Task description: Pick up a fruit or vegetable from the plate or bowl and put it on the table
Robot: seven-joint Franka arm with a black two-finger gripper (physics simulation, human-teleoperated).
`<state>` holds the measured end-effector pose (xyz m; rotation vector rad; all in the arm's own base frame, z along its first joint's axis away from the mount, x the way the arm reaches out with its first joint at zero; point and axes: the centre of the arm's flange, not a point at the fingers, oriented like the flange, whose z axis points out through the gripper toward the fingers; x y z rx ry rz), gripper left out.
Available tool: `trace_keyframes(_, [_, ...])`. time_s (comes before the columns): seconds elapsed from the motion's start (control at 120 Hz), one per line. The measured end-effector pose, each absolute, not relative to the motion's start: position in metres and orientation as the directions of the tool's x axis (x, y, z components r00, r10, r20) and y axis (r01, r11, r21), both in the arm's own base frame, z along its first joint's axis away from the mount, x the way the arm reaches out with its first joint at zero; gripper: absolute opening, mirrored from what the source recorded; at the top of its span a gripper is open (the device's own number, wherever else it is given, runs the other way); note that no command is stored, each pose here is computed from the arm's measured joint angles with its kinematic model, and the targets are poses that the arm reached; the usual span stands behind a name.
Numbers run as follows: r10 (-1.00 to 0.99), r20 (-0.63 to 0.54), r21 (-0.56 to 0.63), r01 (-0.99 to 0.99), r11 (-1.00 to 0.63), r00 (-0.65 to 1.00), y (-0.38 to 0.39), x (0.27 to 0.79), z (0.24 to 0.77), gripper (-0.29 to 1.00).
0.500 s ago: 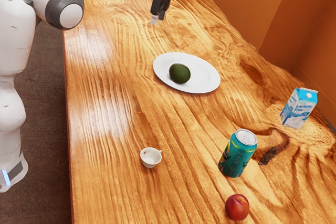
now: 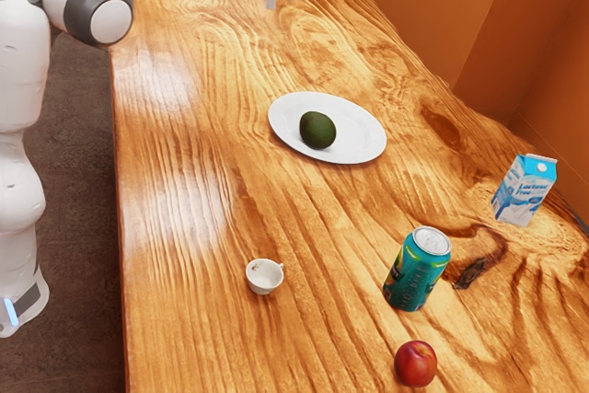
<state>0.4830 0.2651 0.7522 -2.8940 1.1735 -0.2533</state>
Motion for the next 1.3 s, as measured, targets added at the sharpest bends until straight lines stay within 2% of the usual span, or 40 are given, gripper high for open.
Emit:
trace_keyframes(0.067, [-0.695, 0.157, -0.083, -0.692, -0.718, 0.702, 0.254, 0.456, 0.774, 0.7])
trace_keyframes(0.175, [-0.681, 0.122, 0.036, -0.689, -0.724, 0.722, 0.242, 0.429, 0.716, 0.7])
trace_keyframes(0.342, [-0.783, -0.021, 0.127, -0.775, -0.619, 0.621, 0.156, 0.476, 0.629, 0.7])
trace_keyframes(0.508, [-0.643, -0.038, 0.134, -0.634, -0.761, 0.765, 0.237, 0.462, 0.58, 0.7])
trace_keyframes(0.625, [-0.575, -0.025, 0.118, -0.569, -0.814, 0.818, 0.255, 0.46, 0.575, 0.7])
trace_keyframes(0.817, [-0.658, -0.016, 0.092, -0.654, -0.751, 0.753, 0.18, 0.497, 0.577, 0.7])
trace_keyframes(1.033, [-0.656, 0.005, 0.062, -0.655, -0.753, 0.755, 0.175, 0.505, 0.579, 0.7])
trace_keyframes(1.183, [-0.726, 0.016, 0.048, -0.726, -0.686, 0.687, 0.121, 0.523, 0.582, 0.7])
trace_keyframes(1.3, [-0.716, -0.005, 0.026, -0.715, -0.698, 0.699, 0.131, 0.552, 0.574, 0.7])
